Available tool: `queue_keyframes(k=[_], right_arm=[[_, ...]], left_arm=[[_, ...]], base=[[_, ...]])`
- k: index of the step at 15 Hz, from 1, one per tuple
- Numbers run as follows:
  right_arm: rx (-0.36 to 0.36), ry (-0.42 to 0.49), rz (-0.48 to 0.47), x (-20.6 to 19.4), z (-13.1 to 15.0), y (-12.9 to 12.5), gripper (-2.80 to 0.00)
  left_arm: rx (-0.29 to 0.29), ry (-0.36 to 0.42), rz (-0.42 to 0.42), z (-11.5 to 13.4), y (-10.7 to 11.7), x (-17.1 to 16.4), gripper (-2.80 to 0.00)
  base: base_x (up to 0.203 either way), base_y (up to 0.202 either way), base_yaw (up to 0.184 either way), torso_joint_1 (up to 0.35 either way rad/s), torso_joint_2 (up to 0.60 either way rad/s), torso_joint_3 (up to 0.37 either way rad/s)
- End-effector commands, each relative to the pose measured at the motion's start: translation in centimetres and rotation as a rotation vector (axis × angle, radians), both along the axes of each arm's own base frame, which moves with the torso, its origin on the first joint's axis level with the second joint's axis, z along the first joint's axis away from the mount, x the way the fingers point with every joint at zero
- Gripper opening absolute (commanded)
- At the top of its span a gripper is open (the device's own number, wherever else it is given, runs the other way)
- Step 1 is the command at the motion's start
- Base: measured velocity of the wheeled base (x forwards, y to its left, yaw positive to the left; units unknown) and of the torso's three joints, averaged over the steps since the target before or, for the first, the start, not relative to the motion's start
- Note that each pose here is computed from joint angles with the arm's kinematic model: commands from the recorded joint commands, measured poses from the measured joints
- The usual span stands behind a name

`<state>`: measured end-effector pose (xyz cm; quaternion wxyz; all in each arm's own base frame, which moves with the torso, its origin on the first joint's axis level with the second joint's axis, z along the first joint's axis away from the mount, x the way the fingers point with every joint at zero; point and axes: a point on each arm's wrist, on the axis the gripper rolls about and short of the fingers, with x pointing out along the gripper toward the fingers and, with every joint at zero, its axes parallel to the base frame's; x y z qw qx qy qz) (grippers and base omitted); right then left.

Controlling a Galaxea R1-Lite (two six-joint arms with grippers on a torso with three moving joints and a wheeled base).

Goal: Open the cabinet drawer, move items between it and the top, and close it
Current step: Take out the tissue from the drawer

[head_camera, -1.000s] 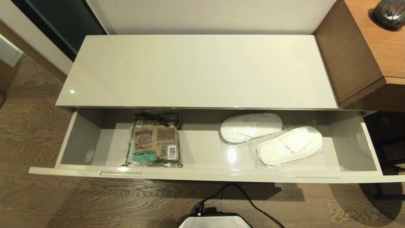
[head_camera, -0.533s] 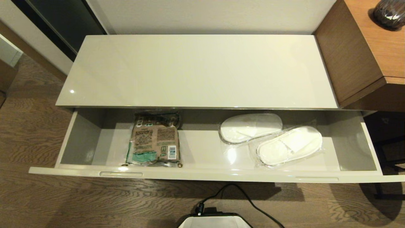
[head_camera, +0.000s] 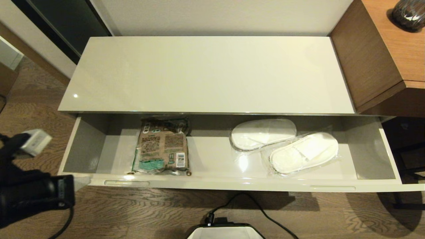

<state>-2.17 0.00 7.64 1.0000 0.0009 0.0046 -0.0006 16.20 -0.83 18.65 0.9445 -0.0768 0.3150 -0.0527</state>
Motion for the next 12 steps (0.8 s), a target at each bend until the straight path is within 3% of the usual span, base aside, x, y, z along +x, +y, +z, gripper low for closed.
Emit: queue_keyframes(k=[1, 3, 5, 7, 8, 12], right_arm=[[0.0, 0.002, 0.0, 0.0, 0.0, 0.0, -2.8], [0.0, 0.002, 0.0, 0.0, 0.0, 0.0, -2.8], [0.0, 0.002, 0.0, 0.0, 0.0, 0.0, -2.8], [0.0, 0.002, 0.0, 0.0, 0.0, 0.0, -2.8], [0.0, 0.002, 0.0, 0.0, 0.0, 0.0, -2.8], [0.0, 0.002, 0.0, 0.0, 0.0, 0.0, -2.8]], left_arm=[[-0.057, 0.292, 0.034, -6.5, -0.7, 7.4, -2.8], [-0.112, 0.318, 0.075, -9.5, -1.0, 10.7, -2.8], [-0.148, 0.224, 0.128, -10.8, -1.3, 14.1, -2.8], [-0.116, 0.096, 0.23, -10.6, -1.3, 17.4, -2.8], [-0.099, 0.073, 0.267, -10.6, -1.2, 18.3, -2.8], [-0.109, 0.071, 0.295, -10.6, -1.1, 18.4, -2.8]], base=[[0.0, 0.0, 0.0, 0.0, 0.0, 0.0], [0.0, 0.0, 0.0, 0.0, 0.0, 0.0], [0.0, 0.0, 0.0, 0.0, 0.0, 0.0], [0.0, 0.0, 0.0, 0.0, 0.0, 0.0], [0.0, 0.0, 0.0, 0.0, 0.0, 0.0], [0.0, 0.0, 0.0, 0.0, 0.0, 0.0]])
